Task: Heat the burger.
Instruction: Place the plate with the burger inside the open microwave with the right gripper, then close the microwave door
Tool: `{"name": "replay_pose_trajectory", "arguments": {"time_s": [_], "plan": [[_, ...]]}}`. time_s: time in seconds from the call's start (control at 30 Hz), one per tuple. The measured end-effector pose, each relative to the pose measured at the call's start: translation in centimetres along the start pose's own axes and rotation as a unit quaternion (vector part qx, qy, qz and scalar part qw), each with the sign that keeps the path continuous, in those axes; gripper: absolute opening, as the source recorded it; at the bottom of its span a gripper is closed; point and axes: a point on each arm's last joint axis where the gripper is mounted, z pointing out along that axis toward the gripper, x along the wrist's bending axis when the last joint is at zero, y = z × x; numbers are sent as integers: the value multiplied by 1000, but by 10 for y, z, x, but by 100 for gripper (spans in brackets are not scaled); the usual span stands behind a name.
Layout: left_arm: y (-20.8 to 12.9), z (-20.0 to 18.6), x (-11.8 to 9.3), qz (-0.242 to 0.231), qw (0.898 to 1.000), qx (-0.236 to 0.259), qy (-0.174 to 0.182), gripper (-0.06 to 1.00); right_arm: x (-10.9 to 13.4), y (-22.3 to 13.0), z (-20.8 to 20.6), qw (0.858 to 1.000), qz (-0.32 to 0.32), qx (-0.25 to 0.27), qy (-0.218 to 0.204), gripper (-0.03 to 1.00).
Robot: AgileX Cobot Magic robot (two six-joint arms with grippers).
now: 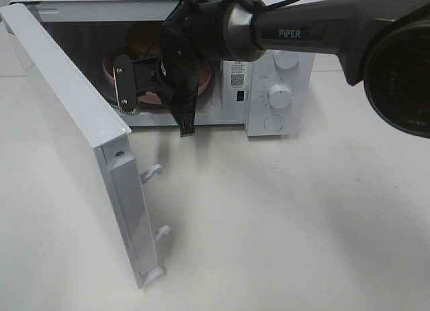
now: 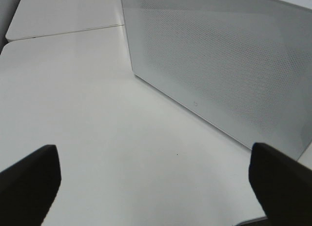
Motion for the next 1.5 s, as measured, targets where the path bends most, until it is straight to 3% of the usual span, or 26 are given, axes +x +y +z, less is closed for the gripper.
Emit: {"name": "replay_pose_trajectory", "arguments": {"time_s": [0.47,0.7,0.77,1.2,1.5], "plan": [[0,0,0,0,1000,0,0,97,-3,1,0,999,31,-7,-12,14],[0,0,0,0,1000,0,0,97,-4,2,-1,999,39,-8,-14,27],[0,0,0,0,1000,0,0,97,-4,2,-1,999,46,-8,-14,37],[0,0,0,0,1000,0,0,97,-4,1,-1,997,78,-5,-11,49],[0,0,0,0,1000,0,0,97,-6,1,-6,994,109,-3,-8,67]]}}
